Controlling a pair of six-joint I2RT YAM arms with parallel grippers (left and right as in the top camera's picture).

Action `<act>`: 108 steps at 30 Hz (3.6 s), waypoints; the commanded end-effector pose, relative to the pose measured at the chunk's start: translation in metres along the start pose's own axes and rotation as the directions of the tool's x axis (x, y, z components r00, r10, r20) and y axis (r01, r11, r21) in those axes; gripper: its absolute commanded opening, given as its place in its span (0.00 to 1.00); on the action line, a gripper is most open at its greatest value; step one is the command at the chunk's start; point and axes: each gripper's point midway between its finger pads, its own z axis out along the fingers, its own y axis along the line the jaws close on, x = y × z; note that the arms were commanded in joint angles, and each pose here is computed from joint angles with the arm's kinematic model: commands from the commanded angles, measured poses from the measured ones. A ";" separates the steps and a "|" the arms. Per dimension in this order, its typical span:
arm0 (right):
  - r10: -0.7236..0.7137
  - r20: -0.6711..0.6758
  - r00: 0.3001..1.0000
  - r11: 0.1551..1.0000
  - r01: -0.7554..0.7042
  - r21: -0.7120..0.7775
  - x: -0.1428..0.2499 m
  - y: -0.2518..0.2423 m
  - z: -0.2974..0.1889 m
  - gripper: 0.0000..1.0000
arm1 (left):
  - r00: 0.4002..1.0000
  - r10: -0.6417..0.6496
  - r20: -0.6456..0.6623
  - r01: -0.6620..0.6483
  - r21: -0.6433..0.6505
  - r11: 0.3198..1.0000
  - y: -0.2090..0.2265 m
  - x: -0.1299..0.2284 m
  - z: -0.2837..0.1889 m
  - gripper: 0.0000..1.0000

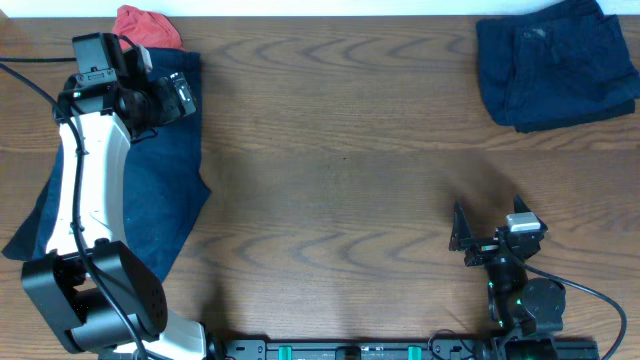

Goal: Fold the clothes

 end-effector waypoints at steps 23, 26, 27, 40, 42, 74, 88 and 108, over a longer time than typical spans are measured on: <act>0.014 0.005 1.000 1.000 -0.015 0.017 0.000 -0.004 0.000 0.99 | 0.861 0.201 0.467 -0.228 0.001 0.974 -0.024 0.027 -0.107 0.98; 0.014 0.005 1.000 1.000 -0.015 0.017 0.000 -0.004 0.000 0.99 | 0.815 0.205 0.542 -0.238 -0.010 0.971 -0.017 0.050 -0.108 0.98; 0.014 0.005 1.000 1.000 -0.015 0.017 0.000 -0.004 0.000 0.99 | 0.802 0.207 0.561 -0.243 -0.010 0.970 -0.014 0.060 -0.107 0.98; 0.014 0.005 1.000 1.000 -0.015 0.017 0.000 -0.004 0.000 0.99 | 0.590 0.184 0.786 -0.289 -0.008 0.957 0.003 0.133 -0.105 0.98; 0.014 0.005 1.000 1.000 -0.015 0.017 0.000 -0.004 0.000 0.99 | 0.566 0.183 0.804 -0.295 -0.010 0.956 0.005 0.139 -0.103 0.98; 0.014 0.005 1.000 1.000 -0.015 0.017 0.000 -0.004 0.000 0.99 | 0.583 0.197 0.788 -0.289 -0.025 0.957 0.020 0.174 -0.077 0.98; 0.014 0.005 1.000 1.000 -0.015 0.017 0.000 -0.004 0.000 0.99 | 0.602 0.204 0.772 -0.286 -0.031 0.958 0.023 0.177 -0.072 0.98; 0.014 0.005 1.000 1.000 -0.015 0.017 0.000 -0.004 0.000 0.99 | 0.602 0.204 0.772 -0.286 -0.031 0.958 0.023 0.177 -0.072 0.98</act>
